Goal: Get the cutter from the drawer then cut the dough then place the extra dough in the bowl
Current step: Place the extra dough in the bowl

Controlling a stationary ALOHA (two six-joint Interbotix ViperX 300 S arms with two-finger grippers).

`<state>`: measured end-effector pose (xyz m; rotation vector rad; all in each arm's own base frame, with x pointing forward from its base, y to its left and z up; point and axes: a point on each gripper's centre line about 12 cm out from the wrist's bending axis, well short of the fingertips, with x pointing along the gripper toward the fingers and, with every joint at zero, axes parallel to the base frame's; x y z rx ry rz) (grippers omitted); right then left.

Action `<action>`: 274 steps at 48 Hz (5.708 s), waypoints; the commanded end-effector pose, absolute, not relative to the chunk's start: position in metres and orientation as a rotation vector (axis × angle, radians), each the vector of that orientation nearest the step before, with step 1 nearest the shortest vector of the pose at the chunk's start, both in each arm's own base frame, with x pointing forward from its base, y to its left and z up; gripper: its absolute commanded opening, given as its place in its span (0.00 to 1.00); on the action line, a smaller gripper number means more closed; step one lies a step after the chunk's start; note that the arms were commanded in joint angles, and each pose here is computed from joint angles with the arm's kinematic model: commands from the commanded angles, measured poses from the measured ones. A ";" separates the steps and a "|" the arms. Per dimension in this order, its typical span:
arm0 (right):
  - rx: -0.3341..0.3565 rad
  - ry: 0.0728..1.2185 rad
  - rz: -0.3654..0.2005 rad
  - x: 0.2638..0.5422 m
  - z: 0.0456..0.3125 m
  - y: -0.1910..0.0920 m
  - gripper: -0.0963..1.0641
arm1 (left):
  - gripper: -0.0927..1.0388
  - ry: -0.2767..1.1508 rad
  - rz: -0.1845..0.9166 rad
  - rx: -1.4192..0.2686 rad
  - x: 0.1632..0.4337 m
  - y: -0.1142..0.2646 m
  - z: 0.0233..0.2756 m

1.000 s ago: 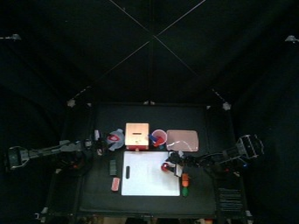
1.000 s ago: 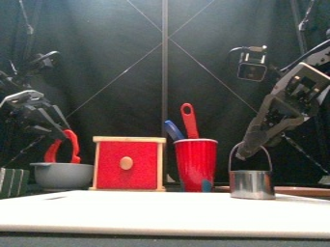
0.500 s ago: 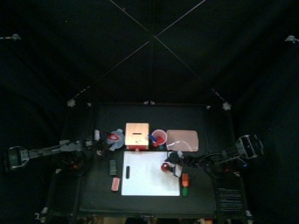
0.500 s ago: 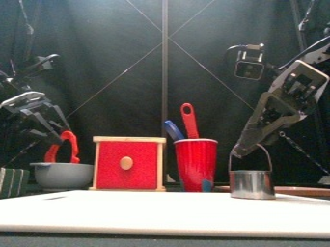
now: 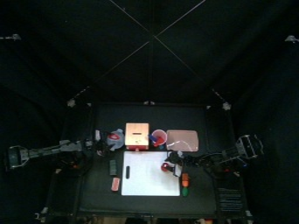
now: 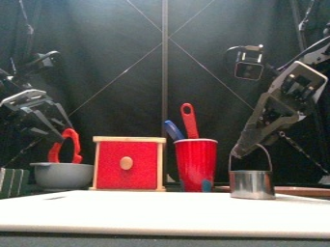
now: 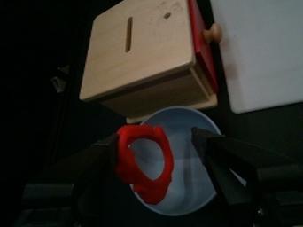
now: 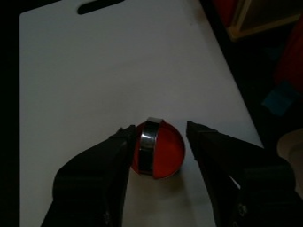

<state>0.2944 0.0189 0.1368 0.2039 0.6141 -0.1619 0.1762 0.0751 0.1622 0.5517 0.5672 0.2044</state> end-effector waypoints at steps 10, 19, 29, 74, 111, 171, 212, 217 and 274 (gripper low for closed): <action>0.211 0.581 -0.162 0.300 0.146 0.019 0.81 | 0.95 0.566 0.206 0.551 0.183 0.078 0.167; 0.211 0.581 -0.162 0.300 0.146 0.019 0.81 | 0.95 0.579 0.200 0.549 0.183 0.078 0.164; 0.212 0.582 -0.162 0.300 0.146 0.018 0.81 | 0.95 0.580 0.200 0.553 0.183 0.079 0.164; 0.213 0.592 -0.165 0.300 0.143 0.018 0.81 | 0.95 0.597 0.166 0.686 0.183 0.080 0.165; 0.216 0.599 -0.158 0.302 0.143 0.020 0.81 | 0.95 0.646 0.131 0.783 0.182 0.082 0.164; 0.213 0.593 -0.155 0.304 0.145 0.020 0.81 | 0.95 0.654 0.128 0.783 0.181 0.081 0.162; 0.218 0.595 -0.156 0.304 0.145 0.020 0.81 | 0.95 0.638 0.109 0.905 0.179 0.080 0.171; 0.219 0.595 -0.157 0.304 0.145 0.020 0.81 | 0.95 0.635 0.106 0.915 0.180 0.080 0.172; 0.213 0.606 -0.156 0.309 0.141 0.021 0.81 | 0.95 0.645 0.151 0.769 0.176 0.078 0.175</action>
